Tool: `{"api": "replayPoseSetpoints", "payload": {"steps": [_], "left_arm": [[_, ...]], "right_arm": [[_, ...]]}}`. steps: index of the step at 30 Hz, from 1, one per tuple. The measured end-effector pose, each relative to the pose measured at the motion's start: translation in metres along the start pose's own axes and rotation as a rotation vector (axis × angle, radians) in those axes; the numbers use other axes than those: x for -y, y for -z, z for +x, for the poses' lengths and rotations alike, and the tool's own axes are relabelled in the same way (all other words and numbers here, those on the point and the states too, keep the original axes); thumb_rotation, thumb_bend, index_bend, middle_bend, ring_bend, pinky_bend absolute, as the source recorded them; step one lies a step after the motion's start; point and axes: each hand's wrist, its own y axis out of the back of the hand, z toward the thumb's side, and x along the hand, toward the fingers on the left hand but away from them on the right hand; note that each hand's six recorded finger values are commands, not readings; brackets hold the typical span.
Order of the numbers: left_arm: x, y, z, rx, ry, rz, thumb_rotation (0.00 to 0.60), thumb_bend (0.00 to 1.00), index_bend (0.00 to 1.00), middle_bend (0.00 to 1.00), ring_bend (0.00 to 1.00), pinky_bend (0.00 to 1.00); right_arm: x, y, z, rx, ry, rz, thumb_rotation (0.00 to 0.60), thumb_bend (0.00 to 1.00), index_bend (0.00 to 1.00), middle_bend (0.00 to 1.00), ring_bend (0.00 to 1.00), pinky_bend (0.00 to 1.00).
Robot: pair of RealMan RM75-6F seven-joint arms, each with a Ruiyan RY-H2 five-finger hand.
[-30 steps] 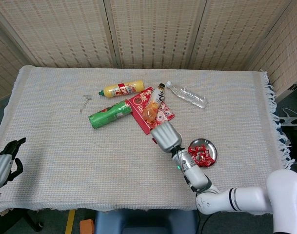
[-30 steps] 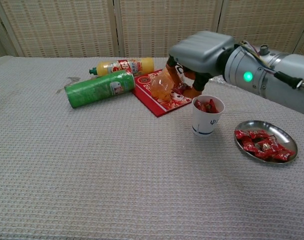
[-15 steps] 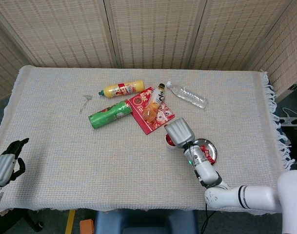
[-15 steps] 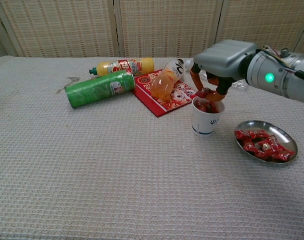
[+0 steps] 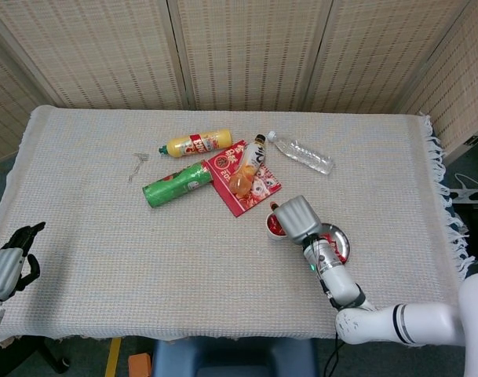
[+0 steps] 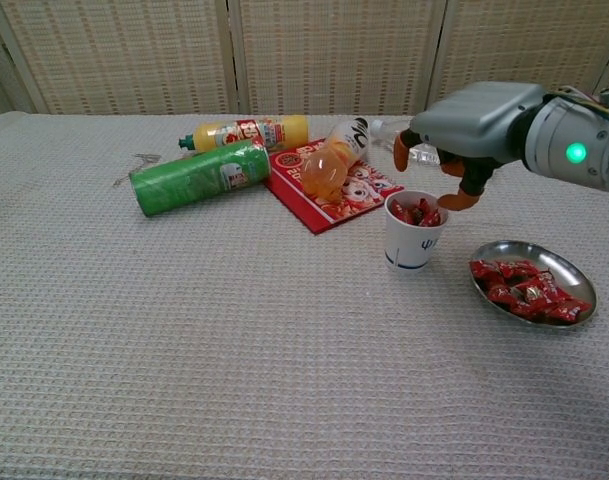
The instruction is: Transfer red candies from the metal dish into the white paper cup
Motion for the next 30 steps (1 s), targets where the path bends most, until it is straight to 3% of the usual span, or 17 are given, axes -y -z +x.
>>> {"api": "replayPoseSetpoints", "payload": {"steps": [4,10,14,23,30], "left_arm": [[0.001,-0.001,0.000,0.009,0.005,-0.015,0.600,0.64,0.05,0.10,0.06,0.29],[0.004,-0.003,0.001,0.017,0.015,-0.010,0.600,0.58,0.05,0.10,0.06,0.29],[0.008,-0.005,0.002,0.016,0.023,-0.002,0.600,0.53,0.05,0.10,0.06,0.29],[0.010,-0.006,0.003,0.018,0.030,0.001,0.600,0.51,0.05,0.10,0.06,0.29],[0.010,-0.003,0.004,0.010,0.031,-0.003,0.600,0.50,0.05,0.10,0.06,0.29]], "right_arm": [[0.001,0.018,0.014,0.018,0.038,-0.062,0.600,0.28,0.26,0.93,0.78,1.00],[0.023,0.045,0.037,0.044,0.023,-0.090,0.600,0.28,0.35,0.93,0.78,1.00],[0.051,0.055,0.049,0.047,-0.037,-0.075,0.600,0.28,0.39,0.93,0.78,1.00],[0.114,0.068,0.055,0.066,-0.167,-0.019,0.600,0.28,0.43,0.93,0.78,1.00],[0.129,0.071,0.041,0.087,-0.178,-0.043,0.600,0.28,0.43,0.93,0.79,1.00]]}}
